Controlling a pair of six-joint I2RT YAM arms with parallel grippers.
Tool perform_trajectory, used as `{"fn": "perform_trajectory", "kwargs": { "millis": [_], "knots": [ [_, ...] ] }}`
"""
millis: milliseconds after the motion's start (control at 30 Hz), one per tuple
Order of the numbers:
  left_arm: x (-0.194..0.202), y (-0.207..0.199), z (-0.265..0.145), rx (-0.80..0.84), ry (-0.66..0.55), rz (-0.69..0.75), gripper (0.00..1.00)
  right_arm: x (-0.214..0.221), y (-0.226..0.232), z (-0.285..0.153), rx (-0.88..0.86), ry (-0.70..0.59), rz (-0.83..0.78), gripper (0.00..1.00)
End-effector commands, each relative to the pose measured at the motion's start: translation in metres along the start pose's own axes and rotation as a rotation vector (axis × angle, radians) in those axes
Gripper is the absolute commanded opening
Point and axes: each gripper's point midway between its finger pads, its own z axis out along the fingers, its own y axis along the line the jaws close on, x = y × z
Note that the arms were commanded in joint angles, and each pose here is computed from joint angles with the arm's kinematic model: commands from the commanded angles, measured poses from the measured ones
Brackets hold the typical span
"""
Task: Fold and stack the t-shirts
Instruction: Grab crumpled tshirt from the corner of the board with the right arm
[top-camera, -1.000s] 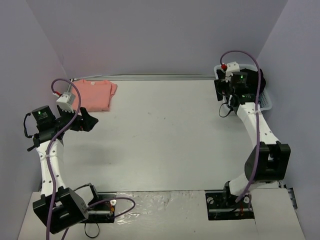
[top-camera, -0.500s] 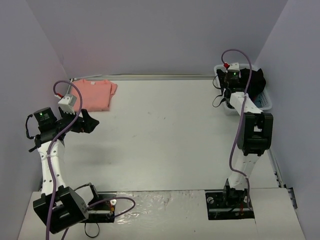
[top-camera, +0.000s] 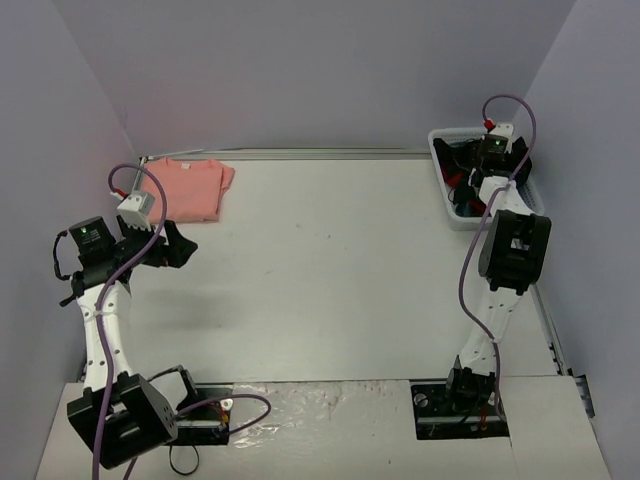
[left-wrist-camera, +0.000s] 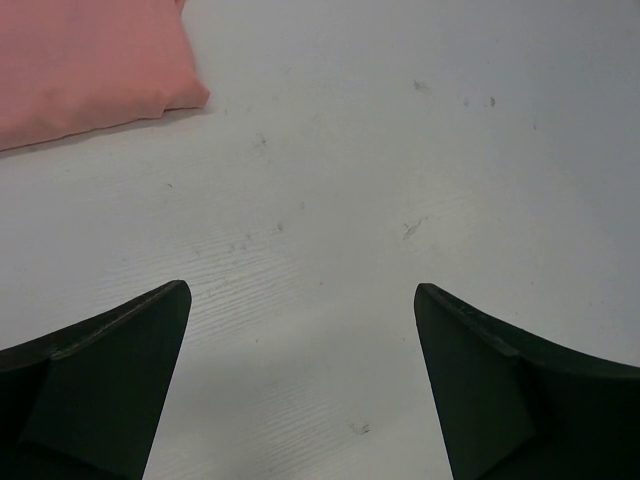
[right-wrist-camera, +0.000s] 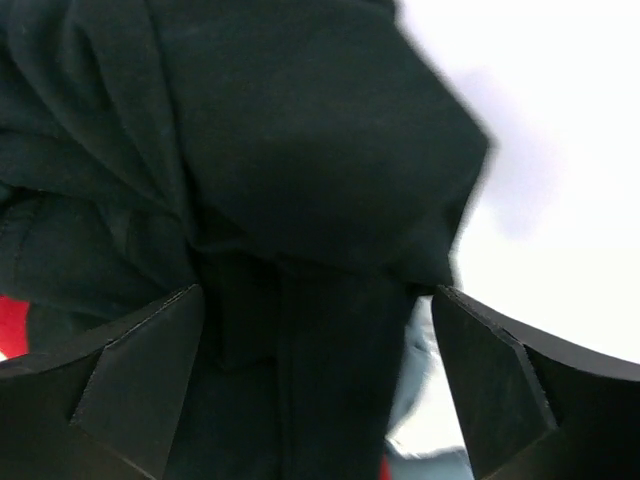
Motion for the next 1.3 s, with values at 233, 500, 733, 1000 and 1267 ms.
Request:
{"fn": "perform_trajectory", "kwargs": {
  "millis": [233,500,733,1000,1267],
  "knots": [
    [-0.008,0.008,-0.002,-0.031,-0.024,0.076,0.94,0.005,0.041,0.029,-0.143,0.075,0.074,0.05],
    [-0.006,0.009,-0.001,-0.021,-0.02,0.078,0.94,0.022,0.042,0.022,-0.158,0.102,0.051,0.0],
    [-0.007,0.002,-0.002,0.003,-0.029,0.088,0.94,0.008,0.033,-0.006,-0.131,0.036,0.039,0.0],
    [-0.01,-0.002,-0.004,0.014,-0.037,0.093,0.94,-0.028,0.031,-0.06,-0.09,-0.107,0.014,0.0],
    [-0.011,-0.005,-0.006,0.021,-0.043,0.1,0.94,-0.065,0.024,-0.097,-0.038,-0.2,0.018,0.0]
  ]
}}
